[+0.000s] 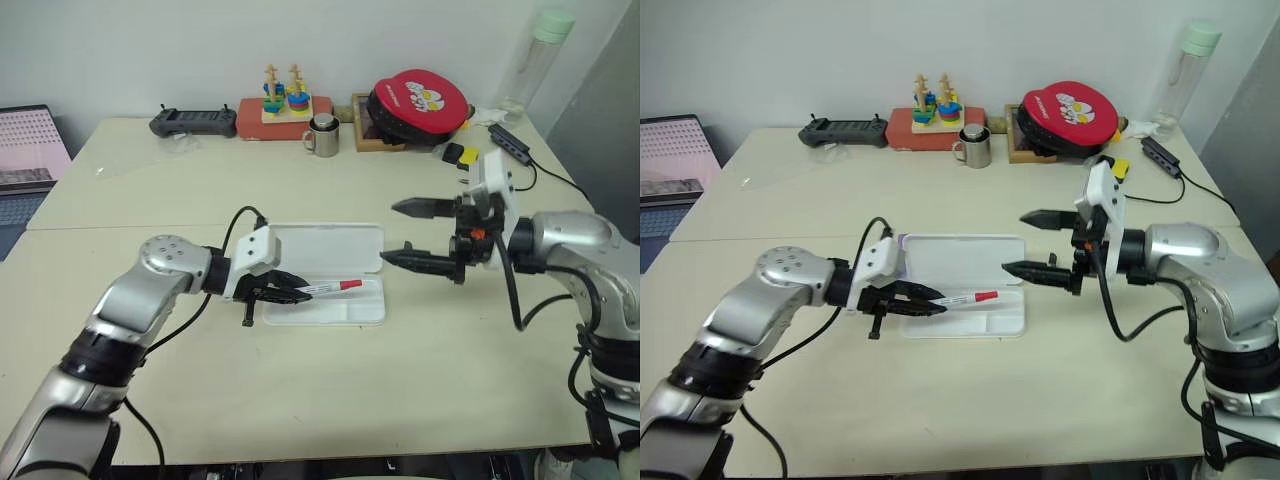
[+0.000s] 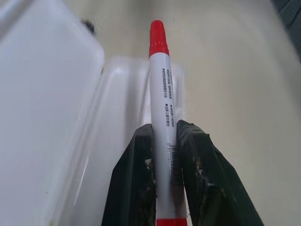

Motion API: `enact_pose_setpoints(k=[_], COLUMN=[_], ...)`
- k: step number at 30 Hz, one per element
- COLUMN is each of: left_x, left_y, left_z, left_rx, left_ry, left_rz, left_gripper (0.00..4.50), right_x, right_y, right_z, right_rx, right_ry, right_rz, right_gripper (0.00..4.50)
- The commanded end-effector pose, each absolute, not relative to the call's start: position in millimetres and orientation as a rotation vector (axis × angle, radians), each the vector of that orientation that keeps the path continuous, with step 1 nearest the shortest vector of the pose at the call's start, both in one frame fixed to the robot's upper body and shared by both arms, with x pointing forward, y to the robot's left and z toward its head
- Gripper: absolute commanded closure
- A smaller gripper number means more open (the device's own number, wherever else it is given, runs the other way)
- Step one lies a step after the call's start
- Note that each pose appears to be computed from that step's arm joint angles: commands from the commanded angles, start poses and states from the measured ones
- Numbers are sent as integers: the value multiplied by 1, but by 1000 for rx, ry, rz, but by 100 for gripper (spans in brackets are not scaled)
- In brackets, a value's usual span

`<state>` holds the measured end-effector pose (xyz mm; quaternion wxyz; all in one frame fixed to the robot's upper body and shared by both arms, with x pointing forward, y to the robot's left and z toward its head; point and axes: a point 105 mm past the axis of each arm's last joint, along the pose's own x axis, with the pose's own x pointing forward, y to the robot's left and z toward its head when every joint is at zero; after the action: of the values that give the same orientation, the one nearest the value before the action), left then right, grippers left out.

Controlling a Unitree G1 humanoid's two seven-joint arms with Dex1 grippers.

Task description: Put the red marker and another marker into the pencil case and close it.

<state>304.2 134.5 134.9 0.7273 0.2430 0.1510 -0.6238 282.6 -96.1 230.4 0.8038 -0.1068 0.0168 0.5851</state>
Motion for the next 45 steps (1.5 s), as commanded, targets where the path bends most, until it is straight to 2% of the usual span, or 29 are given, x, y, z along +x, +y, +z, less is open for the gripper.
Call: enact_pose_setpoints(k=[1, 12, 14, 22, 25, 29, 32, 35, 37, 40, 43, 45], left_x=[314, 338, 338, 328, 323, 325, 336, 352, 366, 380, 385, 386], left_y=[127, 120, 118, 115, 116, 134, 163, 202, 232, 267, 279, 271], left_z=[139, 126, 127, 139, 164, 222, 260, 278, 273, 235, 190, 171], left_rx=[597, 697, 696, 612, 483, 192, 3, -125, -186, -171, -111, -73], left_ry=[296, 271, 268, 236, 182, 50, -61, -130, -124, 7, 178, 234], left_rz=[-1407, -1395, -1403, -1436, -1409, -1254, -1030, -742, -523, -274, -179, -210], left_gripper=[408, 408, 337, 202, 143, 59, 1, 1, 1, 1, 1, 1], right_x=[271, 261, 261, 262, 261, 258, 262, 269, 273, 278, 280, 280], right_y=[-94, -89, -88, -87, -88, -89, -88, -85, -81, -74, -70, -68], right_z=[238, 228, 228, 228, 229, 233, 238, 244, 247, 250, 253, 254], right_rx=[-272, -220, -215, -206, -204, -185, -175, -168, -162, -157, -159, -157], right_ry=[-7, 15, 17, 12, 9, -5, -21, -46, -61, -77, -92, -100], right_rz=[1238, 1214, 1213, 1214, 1216, 1230, 1235, 1233, 1240, 1253, 1266, 1271], right_gripper=[0, 0, 0, 0, 0, 0, 0, 0, 0, 0, 0, 0])
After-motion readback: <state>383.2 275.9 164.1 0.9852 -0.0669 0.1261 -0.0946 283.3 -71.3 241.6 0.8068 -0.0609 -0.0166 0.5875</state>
